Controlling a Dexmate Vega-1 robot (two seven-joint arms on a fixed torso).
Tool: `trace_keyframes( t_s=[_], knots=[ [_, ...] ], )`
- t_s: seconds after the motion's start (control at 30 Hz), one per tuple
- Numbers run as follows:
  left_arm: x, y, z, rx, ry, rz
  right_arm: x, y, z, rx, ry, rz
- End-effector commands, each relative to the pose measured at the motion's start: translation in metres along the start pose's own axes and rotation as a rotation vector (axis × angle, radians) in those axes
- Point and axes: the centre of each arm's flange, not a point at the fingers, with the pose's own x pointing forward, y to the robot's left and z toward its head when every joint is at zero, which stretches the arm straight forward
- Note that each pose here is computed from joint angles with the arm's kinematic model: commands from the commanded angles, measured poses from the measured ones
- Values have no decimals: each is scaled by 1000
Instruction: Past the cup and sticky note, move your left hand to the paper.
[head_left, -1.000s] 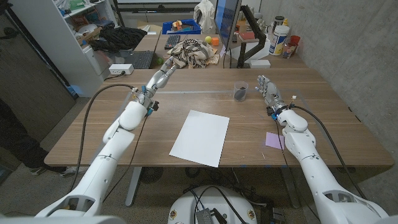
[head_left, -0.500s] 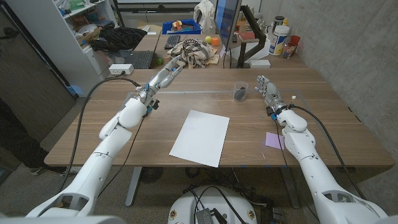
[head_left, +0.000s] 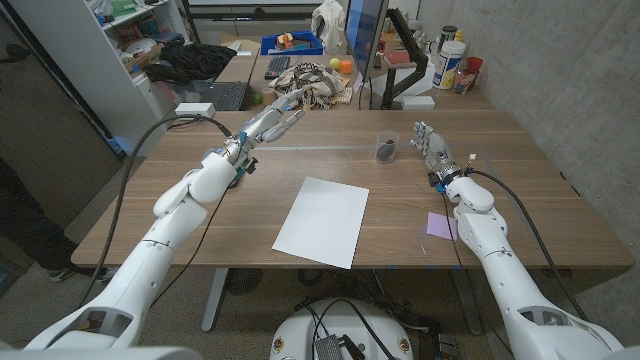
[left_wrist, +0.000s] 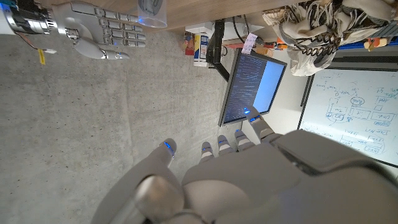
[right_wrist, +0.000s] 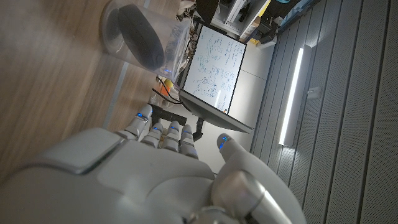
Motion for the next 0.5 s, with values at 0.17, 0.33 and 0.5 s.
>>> trace_keyframes(
  t_s=[0.17,0.33,0.5],
  knots=[
    [2,7,20,96,-94,-18,0,1,0,-8,-1,0],
    [1,8,26,133,-125,-37,0,1,0,-10,-2,-3],
    [0,8,34,158,-159,-44,0,1,0,-13,-3,-3]
  ],
)
